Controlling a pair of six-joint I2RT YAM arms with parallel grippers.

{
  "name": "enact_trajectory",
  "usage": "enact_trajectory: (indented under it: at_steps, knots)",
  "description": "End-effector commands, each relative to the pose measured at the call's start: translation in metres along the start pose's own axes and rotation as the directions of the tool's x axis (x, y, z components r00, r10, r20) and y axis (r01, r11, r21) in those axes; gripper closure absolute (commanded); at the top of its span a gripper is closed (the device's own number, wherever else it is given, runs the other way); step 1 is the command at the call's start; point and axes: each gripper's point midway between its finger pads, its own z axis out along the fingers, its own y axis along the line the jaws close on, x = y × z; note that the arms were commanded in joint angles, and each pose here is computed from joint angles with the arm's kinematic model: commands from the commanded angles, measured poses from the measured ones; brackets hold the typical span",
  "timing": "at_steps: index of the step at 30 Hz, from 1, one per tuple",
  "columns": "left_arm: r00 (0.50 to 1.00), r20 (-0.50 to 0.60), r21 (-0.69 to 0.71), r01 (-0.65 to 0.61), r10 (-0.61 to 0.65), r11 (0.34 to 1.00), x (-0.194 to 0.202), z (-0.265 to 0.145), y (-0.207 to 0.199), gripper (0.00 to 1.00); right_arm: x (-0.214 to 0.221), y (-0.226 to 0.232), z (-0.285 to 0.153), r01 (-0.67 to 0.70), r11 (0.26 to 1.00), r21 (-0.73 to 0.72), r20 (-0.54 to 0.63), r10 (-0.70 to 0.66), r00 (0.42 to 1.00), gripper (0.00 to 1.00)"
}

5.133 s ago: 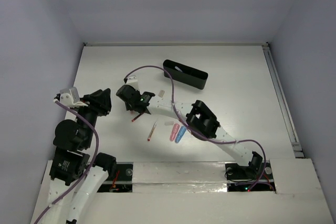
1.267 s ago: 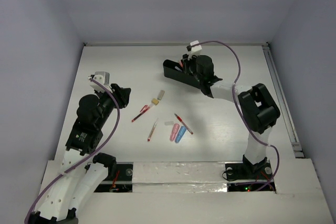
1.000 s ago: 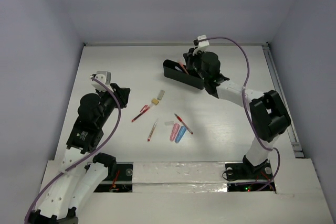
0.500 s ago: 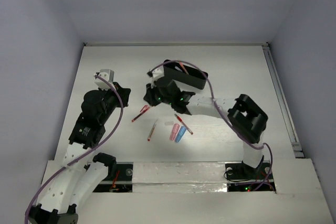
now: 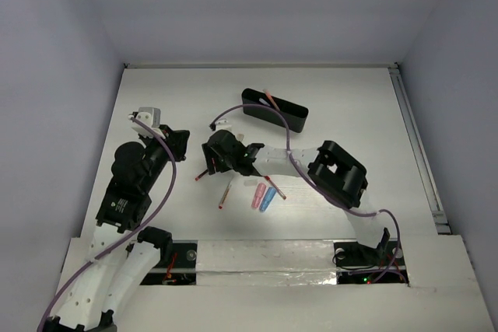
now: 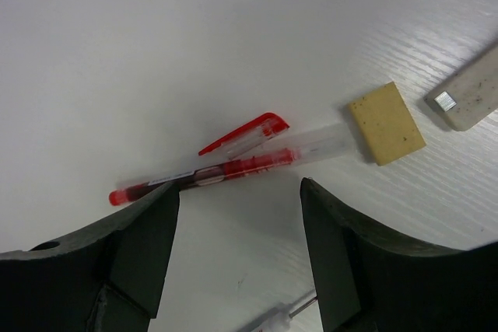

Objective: Sort the stationery into containers
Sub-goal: Pick up the pen from the center of the board.

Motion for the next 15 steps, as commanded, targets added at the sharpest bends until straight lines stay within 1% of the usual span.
enact_trajectory:
  at_steps: [1, 5, 9, 15]
  knots:
    - [0.998, 0.061, 0.03, 0.0, -0.002, 1.0, -0.017, -0.002, -0.008, 0.94, -0.021, 0.0, 0.004, -0.036, 0.998, 0.06, 0.053, 0.033, 0.998, 0.31]
    - [0.998, 0.067, 0.034, 0.001, -0.003, 0.999, -0.018, -0.004, -0.009, 0.94, -0.019, -0.006, 0.011, -0.036, 0.994, 0.098, 0.054, 0.031, 0.998, 0.31]
    - [0.997, 0.073, 0.037, -0.001, -0.002, 0.999, -0.02, -0.005, -0.01, 0.94, -0.018, -0.004, 0.012, -0.044, 0.995, 0.09, 0.051, 0.039, 0.998, 0.32]
    - [0.997, 0.073, 0.045, -0.004, 0.0, 0.999, -0.02, -0.006, -0.012, 0.94, -0.01, -0.008, 0.016, -0.02, 0.991, 0.13, 0.034, 0.016, 0.999, 0.38]
